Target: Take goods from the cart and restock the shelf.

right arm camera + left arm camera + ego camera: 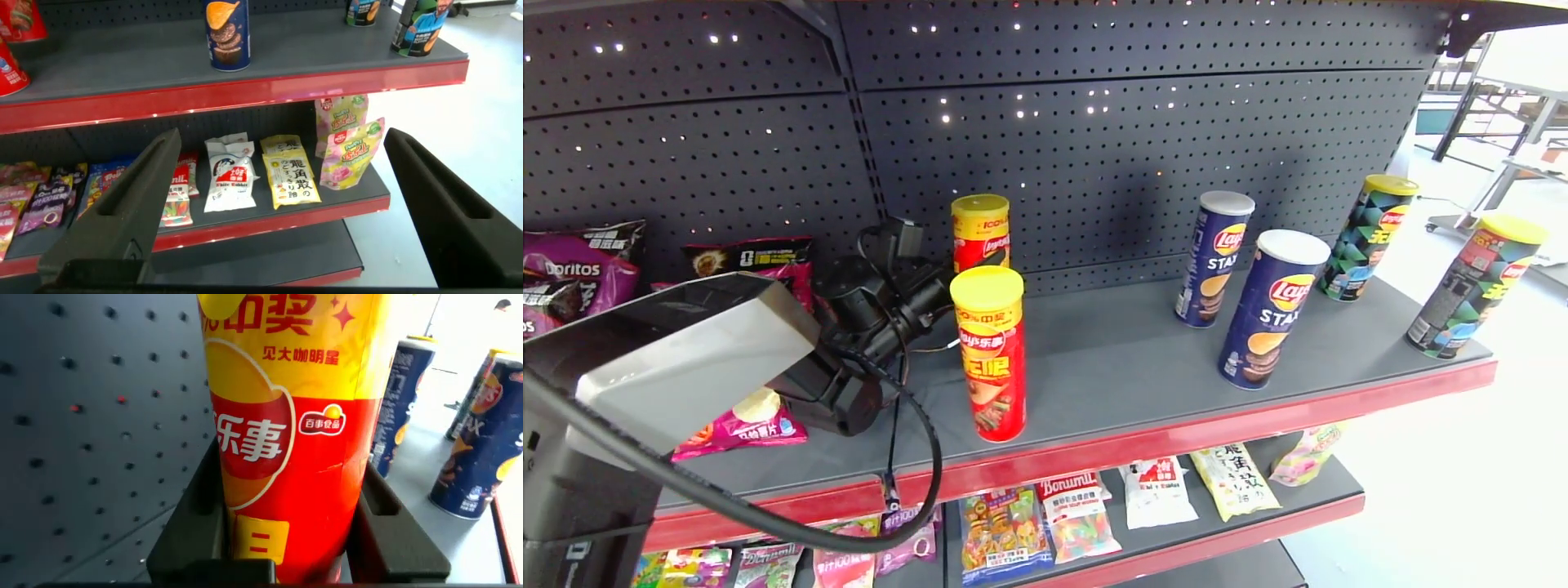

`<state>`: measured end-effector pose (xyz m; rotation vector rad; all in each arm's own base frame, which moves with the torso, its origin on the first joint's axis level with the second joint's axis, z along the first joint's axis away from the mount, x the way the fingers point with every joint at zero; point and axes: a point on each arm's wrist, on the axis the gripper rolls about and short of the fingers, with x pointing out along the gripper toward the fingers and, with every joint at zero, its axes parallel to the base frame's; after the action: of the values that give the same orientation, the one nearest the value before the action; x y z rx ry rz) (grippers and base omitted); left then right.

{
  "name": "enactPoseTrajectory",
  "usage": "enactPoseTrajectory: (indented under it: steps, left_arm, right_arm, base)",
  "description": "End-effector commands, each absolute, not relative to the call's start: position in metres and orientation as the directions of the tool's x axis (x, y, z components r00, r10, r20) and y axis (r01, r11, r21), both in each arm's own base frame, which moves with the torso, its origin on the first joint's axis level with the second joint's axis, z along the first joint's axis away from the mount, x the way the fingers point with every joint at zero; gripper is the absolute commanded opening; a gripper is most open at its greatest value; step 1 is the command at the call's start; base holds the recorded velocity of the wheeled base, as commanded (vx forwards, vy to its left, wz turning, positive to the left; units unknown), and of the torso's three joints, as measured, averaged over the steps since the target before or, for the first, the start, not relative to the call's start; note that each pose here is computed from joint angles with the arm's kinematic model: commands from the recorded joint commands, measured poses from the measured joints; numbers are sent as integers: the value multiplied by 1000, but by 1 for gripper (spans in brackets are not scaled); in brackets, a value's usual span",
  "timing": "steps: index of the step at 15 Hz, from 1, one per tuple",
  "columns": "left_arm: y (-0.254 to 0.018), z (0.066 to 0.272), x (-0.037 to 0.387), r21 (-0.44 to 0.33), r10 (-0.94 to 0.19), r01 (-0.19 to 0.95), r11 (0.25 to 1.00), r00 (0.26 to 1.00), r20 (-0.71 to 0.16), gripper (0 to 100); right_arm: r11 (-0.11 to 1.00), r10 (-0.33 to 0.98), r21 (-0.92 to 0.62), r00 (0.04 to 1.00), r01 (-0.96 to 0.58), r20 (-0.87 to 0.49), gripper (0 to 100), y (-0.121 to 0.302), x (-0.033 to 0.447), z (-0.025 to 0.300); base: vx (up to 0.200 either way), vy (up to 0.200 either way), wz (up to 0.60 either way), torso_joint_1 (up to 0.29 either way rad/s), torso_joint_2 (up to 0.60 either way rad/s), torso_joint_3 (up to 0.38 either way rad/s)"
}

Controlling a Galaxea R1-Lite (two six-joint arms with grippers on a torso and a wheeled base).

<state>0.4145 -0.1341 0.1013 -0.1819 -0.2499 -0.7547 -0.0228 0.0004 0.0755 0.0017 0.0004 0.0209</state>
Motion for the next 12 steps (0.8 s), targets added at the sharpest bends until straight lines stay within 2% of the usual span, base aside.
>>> enactPoseTrajectory:
  steps: [1,12]
  left_arm:
    - [-135,91,418,-83,-653,693,716,708,270,0]
    - [-132,77,432,-73,-643,682,728,716,272,0]
  right_arm:
    - [1000,21,2,1000,-21,0,100,0,-23,75]
    - [1000,21,2,1000,-21,-2,100,0,-23,76]
  base:
    - [0,0,0,0,0,0]
    - [0,0,0,0,0,0]
